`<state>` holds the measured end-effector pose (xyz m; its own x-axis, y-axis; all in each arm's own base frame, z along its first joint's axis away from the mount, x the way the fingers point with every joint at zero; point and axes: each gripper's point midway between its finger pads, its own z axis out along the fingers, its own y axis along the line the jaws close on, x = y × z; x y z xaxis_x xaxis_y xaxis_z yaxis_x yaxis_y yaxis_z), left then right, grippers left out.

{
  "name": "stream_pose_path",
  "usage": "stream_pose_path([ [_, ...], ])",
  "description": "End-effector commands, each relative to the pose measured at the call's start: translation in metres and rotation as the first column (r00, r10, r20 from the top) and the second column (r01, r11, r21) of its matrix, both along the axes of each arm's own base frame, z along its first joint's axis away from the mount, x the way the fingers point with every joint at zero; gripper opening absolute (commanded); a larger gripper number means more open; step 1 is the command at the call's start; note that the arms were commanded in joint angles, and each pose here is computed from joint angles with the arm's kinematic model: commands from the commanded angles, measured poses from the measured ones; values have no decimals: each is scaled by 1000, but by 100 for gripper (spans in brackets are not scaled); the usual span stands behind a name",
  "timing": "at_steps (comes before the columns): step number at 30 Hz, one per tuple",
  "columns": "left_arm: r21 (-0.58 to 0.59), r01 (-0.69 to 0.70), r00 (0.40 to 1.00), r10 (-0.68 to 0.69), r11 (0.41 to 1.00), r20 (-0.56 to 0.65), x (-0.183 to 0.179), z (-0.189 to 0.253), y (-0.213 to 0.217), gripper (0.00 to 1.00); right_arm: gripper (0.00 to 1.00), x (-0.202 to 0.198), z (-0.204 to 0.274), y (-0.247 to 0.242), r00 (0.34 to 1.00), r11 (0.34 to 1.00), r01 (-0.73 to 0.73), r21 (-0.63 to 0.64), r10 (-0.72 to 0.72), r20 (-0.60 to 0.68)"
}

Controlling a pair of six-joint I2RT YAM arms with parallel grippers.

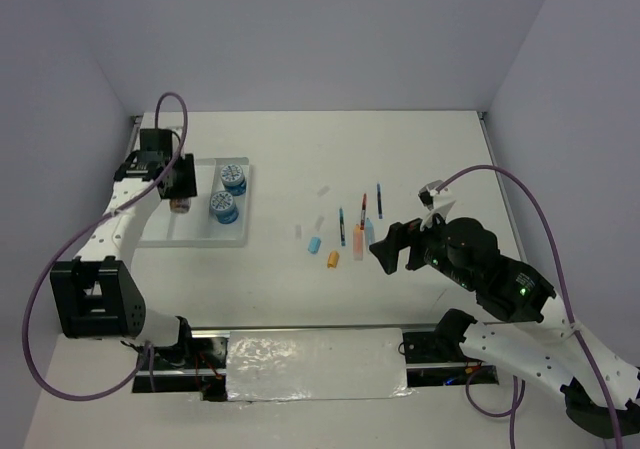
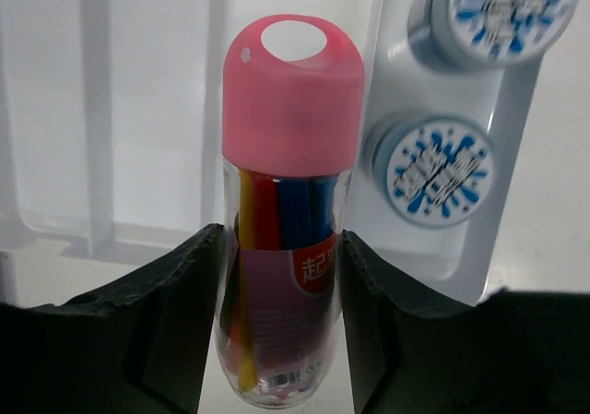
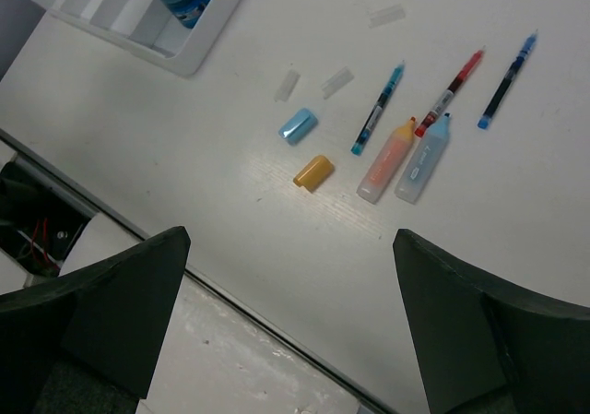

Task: Sort the stationery into containers
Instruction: Place the stationery in the storage box.

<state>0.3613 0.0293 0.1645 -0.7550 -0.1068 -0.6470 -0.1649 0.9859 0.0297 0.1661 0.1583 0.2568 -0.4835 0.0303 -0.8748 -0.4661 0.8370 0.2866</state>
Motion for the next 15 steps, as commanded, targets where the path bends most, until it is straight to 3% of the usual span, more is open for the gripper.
stream_pose_path([
  [1,-21,165,975,-160,986,154,13,16,-17,0,100,2,16,6,997,999,-38,31,36,65],
  [3,-28,165,980,-161,986,114,13,5,-15,0,100,-1,16,9,996,998,-59,35,57,69],
  [9,-115,139,989,-132,984,59,20,-34,-11,28,100,-4,11,10,994,996,-83,32,80,68],
  [15,-143,74,997,-69,987,42,29,-49,3,40,100,-6,8,11,994,995,-94,34,92,64],
])
